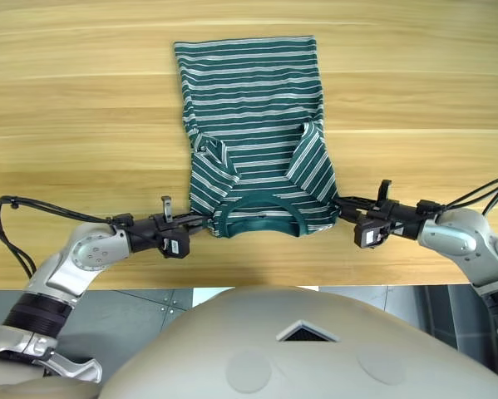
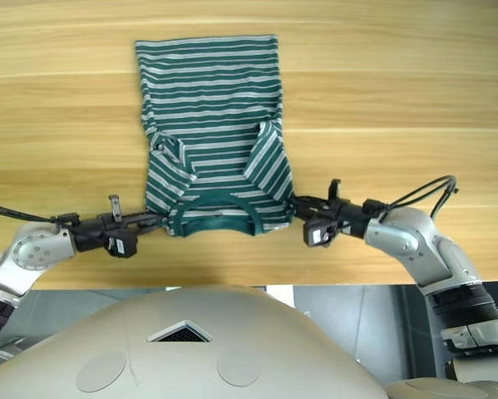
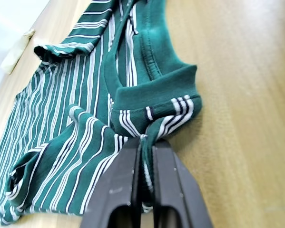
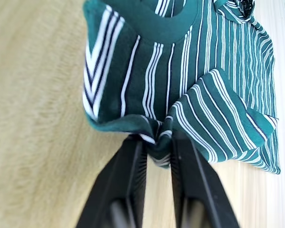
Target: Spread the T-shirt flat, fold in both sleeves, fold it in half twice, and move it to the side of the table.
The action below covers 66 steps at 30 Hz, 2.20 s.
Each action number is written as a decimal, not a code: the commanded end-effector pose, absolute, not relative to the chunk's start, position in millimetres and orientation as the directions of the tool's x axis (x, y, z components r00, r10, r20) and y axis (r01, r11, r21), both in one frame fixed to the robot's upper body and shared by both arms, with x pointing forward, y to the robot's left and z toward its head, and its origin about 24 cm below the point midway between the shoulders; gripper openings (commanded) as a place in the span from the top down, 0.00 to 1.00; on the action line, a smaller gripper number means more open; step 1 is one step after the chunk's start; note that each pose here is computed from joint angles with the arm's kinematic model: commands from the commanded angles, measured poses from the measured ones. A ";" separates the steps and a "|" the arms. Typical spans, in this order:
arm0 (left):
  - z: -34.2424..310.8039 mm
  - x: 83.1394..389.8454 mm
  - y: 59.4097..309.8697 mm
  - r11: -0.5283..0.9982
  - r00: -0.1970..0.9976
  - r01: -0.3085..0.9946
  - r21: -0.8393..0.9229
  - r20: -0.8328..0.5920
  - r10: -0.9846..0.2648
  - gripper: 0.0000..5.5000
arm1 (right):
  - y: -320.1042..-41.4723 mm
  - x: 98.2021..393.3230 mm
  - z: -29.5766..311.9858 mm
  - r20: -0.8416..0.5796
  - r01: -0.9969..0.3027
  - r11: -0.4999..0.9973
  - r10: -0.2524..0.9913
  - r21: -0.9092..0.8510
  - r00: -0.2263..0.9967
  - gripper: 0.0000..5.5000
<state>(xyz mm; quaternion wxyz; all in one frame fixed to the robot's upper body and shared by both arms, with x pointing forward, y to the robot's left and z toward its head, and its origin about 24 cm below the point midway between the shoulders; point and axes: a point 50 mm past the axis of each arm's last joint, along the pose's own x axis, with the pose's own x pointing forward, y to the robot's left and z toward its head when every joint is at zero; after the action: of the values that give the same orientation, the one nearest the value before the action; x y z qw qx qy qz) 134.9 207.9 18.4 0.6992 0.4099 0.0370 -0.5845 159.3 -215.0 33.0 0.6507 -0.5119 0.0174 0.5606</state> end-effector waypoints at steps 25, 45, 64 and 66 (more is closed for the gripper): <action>61.5 200.4 194.3 0.458 0.689 0.565 0.686 -0.086 -0.720 0.98 | -196.9 220.1 92.3 -0.054 -0.405 0.385 0.666 -0.829 0.744 1.00; 25.5 322.7 184.8 0.658 0.901 0.362 0.660 -0.069 -0.428 0.98 | -149.3 355.9 55.5 -0.016 -0.255 0.484 0.443 -0.837 0.896 1.00; 32.5 347.0 189.6 0.714 0.955 0.273 0.645 -0.091 -0.282 0.91 | -120.4 376.4 60.1 -0.055 -0.238 0.509 0.348 -0.827 0.936 0.85; 29.9 347.7 188.4 0.721 0.954 0.286 0.631 -0.117 -0.277 0.87 | -118.5 377.1 59.9 -0.061 -0.238 0.504 0.342 -0.830 0.938 0.79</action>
<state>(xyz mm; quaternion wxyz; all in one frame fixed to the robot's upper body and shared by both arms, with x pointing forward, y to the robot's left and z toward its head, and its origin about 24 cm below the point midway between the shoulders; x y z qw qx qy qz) 344.6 192.0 30.4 0.9303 0.3379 -0.0069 -0.1425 371.6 -121.3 52.4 0.8672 -0.4626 -0.0541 0.1758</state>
